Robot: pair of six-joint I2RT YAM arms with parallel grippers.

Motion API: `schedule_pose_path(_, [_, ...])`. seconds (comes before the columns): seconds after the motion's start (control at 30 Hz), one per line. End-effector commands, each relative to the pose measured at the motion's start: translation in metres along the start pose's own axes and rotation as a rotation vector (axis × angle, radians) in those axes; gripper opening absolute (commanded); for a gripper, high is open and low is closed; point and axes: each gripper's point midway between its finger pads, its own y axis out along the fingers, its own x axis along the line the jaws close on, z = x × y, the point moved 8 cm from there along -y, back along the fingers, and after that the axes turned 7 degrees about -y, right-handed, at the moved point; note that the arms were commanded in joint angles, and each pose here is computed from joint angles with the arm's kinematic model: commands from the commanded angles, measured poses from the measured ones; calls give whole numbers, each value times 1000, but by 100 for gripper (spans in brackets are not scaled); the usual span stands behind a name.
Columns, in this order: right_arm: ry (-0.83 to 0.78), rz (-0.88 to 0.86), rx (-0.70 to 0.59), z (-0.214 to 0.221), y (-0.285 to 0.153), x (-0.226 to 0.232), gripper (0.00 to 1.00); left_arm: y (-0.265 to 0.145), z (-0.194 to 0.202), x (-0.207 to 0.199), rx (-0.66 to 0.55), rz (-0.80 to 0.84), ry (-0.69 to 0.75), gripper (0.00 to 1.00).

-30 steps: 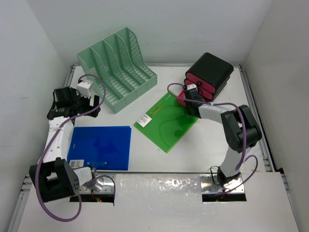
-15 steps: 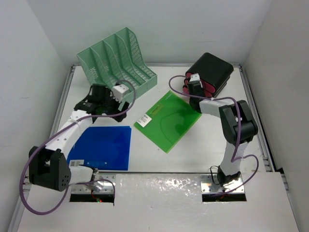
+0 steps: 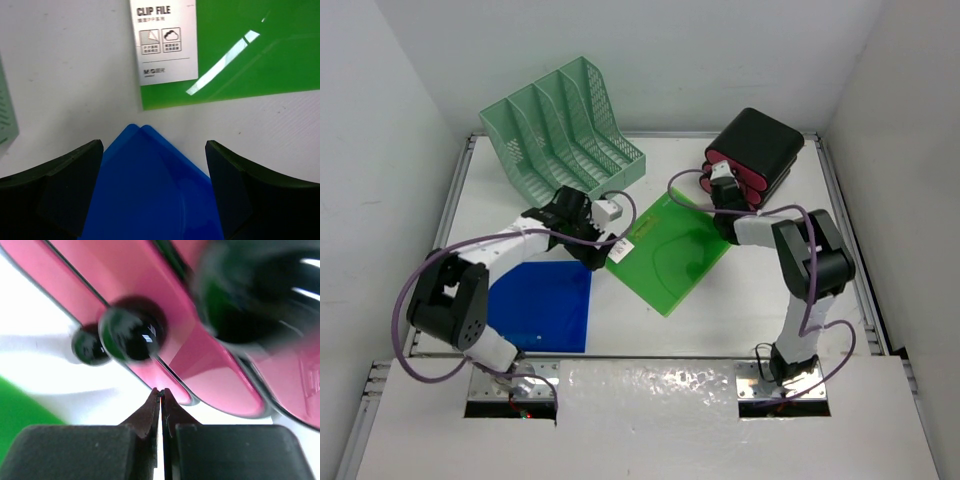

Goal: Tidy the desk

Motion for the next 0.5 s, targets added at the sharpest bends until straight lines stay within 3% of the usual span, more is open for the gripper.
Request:
schedule_pose_path(0.0, [75, 3, -164, -40, -31, -28, 0, 5, -24, -6, -60, -7, 30, 82])
schedule_pose_path(0.07, [74, -110, -227, -57, -44, -25, 5, 10, -33, -4, -91, -15, 28, 82])
schedule_pose_path(0.13, [86, -287, -237, -67, -61, -19, 17, 19, -39, -1, -91, -28, 3, 82])
schedule_pose_path(0.27, [181, -546, -180, -52, -91, 1, 31, 28, -44, 3, -56, -42, -11, 81])
schedule_pose_path(0.4, [236, -717, -160, -29, -112, 19, 41, 20, -35, 6, -101, -86, 50, 53])
schedule_pose_path(0.47, [250, -795, -131, -18, -120, 27, 46, 9, -37, 5, -143, -93, 130, 48])
